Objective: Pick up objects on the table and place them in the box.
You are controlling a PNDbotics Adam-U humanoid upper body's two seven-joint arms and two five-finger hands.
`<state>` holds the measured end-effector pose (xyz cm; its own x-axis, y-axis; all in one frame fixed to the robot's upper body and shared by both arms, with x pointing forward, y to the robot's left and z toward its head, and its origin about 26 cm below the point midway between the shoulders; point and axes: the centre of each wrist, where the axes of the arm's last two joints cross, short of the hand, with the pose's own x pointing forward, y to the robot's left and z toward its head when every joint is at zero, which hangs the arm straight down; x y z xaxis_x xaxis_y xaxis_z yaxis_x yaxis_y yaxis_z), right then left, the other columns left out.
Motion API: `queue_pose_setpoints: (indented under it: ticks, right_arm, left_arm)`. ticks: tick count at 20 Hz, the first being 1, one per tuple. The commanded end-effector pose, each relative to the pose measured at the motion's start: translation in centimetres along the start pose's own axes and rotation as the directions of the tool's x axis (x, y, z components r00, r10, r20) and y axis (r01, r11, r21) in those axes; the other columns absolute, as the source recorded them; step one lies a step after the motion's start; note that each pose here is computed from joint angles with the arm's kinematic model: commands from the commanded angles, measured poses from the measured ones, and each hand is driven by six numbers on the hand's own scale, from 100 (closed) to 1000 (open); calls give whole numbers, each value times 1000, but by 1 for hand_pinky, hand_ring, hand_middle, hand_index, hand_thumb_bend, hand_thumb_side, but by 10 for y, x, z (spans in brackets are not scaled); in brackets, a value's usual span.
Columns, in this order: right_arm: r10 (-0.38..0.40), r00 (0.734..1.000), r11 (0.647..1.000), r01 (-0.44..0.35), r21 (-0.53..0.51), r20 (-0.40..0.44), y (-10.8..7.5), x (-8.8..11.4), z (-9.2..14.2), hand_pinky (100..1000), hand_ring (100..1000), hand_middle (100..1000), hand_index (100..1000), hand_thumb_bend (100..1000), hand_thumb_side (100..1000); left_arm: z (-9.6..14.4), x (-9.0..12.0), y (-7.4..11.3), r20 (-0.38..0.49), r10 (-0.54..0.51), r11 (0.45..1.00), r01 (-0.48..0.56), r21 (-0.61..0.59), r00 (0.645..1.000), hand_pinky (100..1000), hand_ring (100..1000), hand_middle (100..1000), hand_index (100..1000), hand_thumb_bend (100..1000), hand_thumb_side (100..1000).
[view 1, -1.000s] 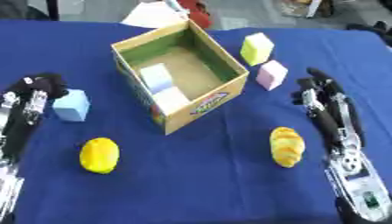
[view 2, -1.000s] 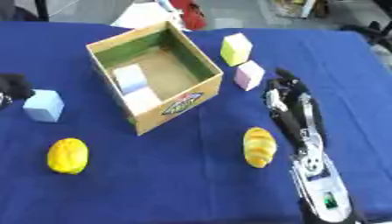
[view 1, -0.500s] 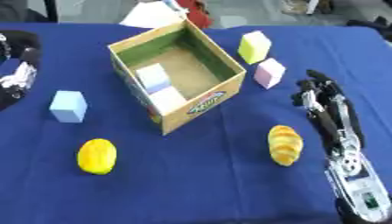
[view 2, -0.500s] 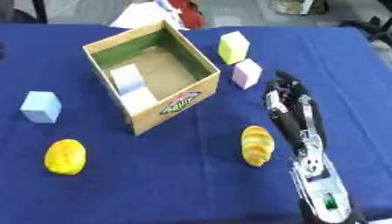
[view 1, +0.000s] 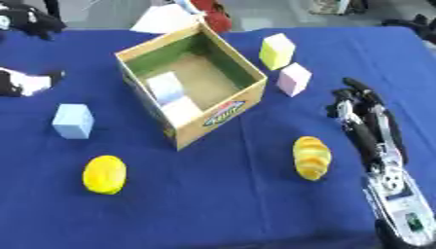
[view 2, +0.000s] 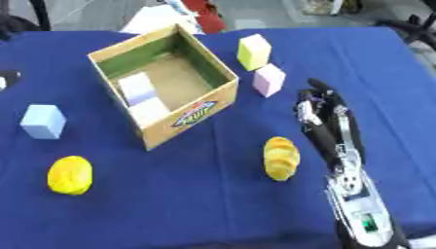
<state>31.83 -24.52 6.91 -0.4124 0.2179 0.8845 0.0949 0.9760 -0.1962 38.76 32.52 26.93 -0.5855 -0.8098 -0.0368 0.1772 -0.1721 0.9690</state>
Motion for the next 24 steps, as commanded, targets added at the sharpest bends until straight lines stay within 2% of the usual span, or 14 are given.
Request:
queue_pose_setpoints:
  ticks: [1, 8, 13, 17, 24]
  right_arm:
    - [25, 1000, 1000, -25, 9, 19, -6, 3, -3, 578, 586, 665, 859, 100, 565]
    - [23, 1000, 1000, -23, 12, 17, -6, 3, -2, 578, 587, 665, 859, 100, 566]
    - [22, 1000, 1000, -22, 13, 16, -6, 2, -2, 579, 587, 665, 859, 100, 565]
    - [20, 1000, 1000, -20, 15, 16, -6, 2, -2, 579, 586, 665, 859, 100, 567]
    - [22, 1000, 1000, -22, 11, 11, -6, 2, -2, 578, 586, 665, 858, 100, 568]
  left_arm:
    - [-11, -10, 1, -39, -73, 989, 68, -134, 997, 803, 765, 791, 896, 456, 195]
    - [-44, -32, -26, -165, -76, 970, 35, -242, 983, 806, 774, 809, 911, 513, 239]
    - [-54, -38, -39, -183, -78, 962, 25, -271, 980, 808, 777, 816, 917, 524, 246]
    - [-58, -40, -48, -174, -62, 959, 10, -285, 983, 806, 770, 809, 913, 495, 277]
    - [-49, -43, -39, -149, -20, 965, -20, -260, 989, 807, 768, 809, 913, 480, 303]
